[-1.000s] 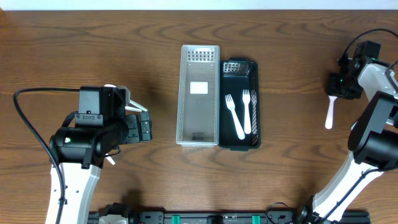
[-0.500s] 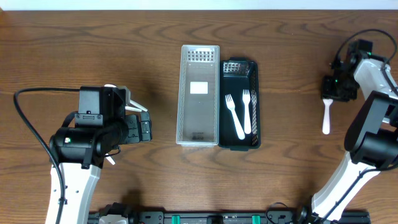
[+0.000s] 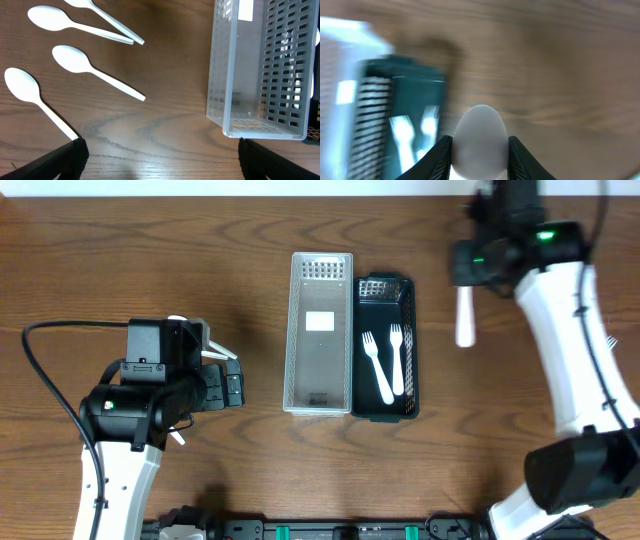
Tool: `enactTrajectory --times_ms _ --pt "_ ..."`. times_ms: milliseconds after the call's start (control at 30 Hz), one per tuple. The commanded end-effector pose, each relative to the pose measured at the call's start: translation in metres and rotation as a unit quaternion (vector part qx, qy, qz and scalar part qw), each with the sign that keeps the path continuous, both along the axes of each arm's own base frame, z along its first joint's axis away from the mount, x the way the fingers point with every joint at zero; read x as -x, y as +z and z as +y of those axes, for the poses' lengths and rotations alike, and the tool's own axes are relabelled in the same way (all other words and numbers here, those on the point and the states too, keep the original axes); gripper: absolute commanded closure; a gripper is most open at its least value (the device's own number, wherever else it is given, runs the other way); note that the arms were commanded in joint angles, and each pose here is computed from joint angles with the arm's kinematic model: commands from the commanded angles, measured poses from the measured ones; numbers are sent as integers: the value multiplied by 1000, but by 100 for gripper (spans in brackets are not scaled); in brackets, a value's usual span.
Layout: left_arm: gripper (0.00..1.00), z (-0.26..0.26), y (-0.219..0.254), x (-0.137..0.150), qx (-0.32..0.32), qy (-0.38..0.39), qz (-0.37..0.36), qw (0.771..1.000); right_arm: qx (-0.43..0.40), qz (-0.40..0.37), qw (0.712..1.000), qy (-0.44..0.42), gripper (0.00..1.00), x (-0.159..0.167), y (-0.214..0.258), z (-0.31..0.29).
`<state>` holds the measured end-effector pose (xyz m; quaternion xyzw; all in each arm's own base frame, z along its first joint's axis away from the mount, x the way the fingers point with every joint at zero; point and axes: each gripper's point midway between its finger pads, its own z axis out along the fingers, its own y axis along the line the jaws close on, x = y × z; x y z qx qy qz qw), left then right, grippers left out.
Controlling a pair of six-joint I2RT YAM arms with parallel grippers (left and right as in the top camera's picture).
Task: Pack container
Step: 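Place the spoon into the green basket and withdraw right gripper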
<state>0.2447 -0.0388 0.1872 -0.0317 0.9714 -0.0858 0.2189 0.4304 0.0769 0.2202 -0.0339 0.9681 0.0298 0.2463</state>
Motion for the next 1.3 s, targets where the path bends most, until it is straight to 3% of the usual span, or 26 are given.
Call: enactTrajectory --times_ms 0,367,533,633,700,833,1033,1200,1233,1267 --pt "2 3 5 -1 -6 -1 -7 1000 -12 20 1000 -3 99 7 -15 40" --pt "2 3 4 2 -7 -2 -1 1000 29 159 987 20 99 24 -139 106" --pt "2 3 3 3 -7 -1 2 1000 39 193 980 34 97 33 -171 119" --pt "2 3 3 3 -7 -2 2 1000 37 187 981 38 69 31 -171 123" --pt "2 3 3 3 -7 -2 2 1000 35 183 982 38 61 30 -168 123" --pt "2 3 3 3 -7 -2 2 1000 28 167 985 36 60 25 -153 122" --pt "2 3 3 3 -7 -2 3 1000 -1 82 996 26 53 -1 -82 104" --pt "2 3 3 3 -7 -2 3 1000 -35 -22 994 -97 56 -25 6 32" --pt "2 3 3 3 -7 -2 3 1000 -46 -38 989 -134 54 -27 21 9" --pt "2 3 3 3 -7 -2 3 1000 -58 -52 982 -172 43 -28 33 -15"
